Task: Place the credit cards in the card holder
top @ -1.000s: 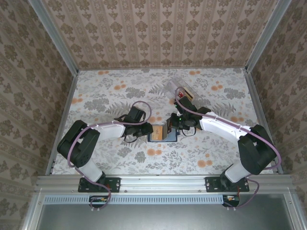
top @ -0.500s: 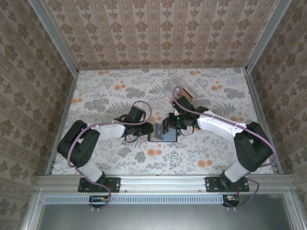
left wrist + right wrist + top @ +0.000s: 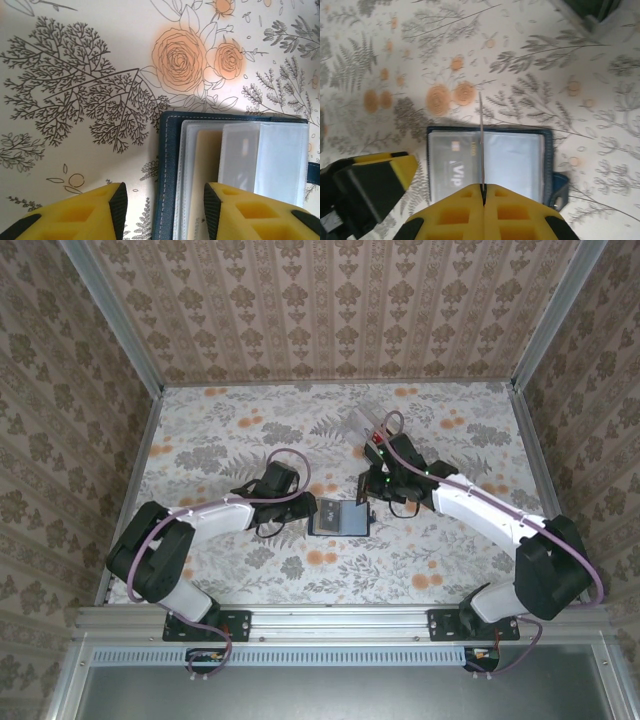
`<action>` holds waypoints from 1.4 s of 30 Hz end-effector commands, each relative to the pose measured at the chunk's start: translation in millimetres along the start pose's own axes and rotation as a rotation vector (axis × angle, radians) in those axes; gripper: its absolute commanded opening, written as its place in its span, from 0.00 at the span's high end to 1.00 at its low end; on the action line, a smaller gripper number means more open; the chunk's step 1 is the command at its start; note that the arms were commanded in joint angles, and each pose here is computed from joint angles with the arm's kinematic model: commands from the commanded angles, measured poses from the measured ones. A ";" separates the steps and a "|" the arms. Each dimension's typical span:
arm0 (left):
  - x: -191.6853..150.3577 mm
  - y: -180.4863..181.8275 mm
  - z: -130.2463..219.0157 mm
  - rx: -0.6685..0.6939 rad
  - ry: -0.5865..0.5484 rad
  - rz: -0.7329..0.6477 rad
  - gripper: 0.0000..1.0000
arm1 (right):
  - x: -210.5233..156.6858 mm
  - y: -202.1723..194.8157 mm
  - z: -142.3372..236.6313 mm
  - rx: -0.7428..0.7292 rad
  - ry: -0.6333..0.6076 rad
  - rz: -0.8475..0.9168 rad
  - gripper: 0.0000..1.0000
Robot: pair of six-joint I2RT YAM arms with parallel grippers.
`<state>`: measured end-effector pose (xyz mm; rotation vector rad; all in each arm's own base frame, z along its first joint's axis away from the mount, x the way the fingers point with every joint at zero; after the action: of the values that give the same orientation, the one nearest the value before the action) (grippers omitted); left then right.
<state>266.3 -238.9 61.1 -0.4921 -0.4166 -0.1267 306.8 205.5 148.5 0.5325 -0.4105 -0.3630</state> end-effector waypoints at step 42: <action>-28.3 0.4 -32.4 -0.018 0.130 -0.033 0.71 | -53.3 -9.6 -56.7 0.251 0.159 -0.105 1.00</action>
<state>263.7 -254.2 40.3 -0.5199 -0.3599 -0.1772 286.2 239.7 75.9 0.8068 -0.2774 -0.3905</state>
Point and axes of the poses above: each hand's point on the last joint's axis, 136 mm out from that joint toward the fingers, its own z axis back along the fingers, its own y axis along the line the jaws close on, x = y × z, the point moved 2 cm from there along z, back along the fingers, and after that the axes turned 10 degrees about -z, right-handed, at the moved point
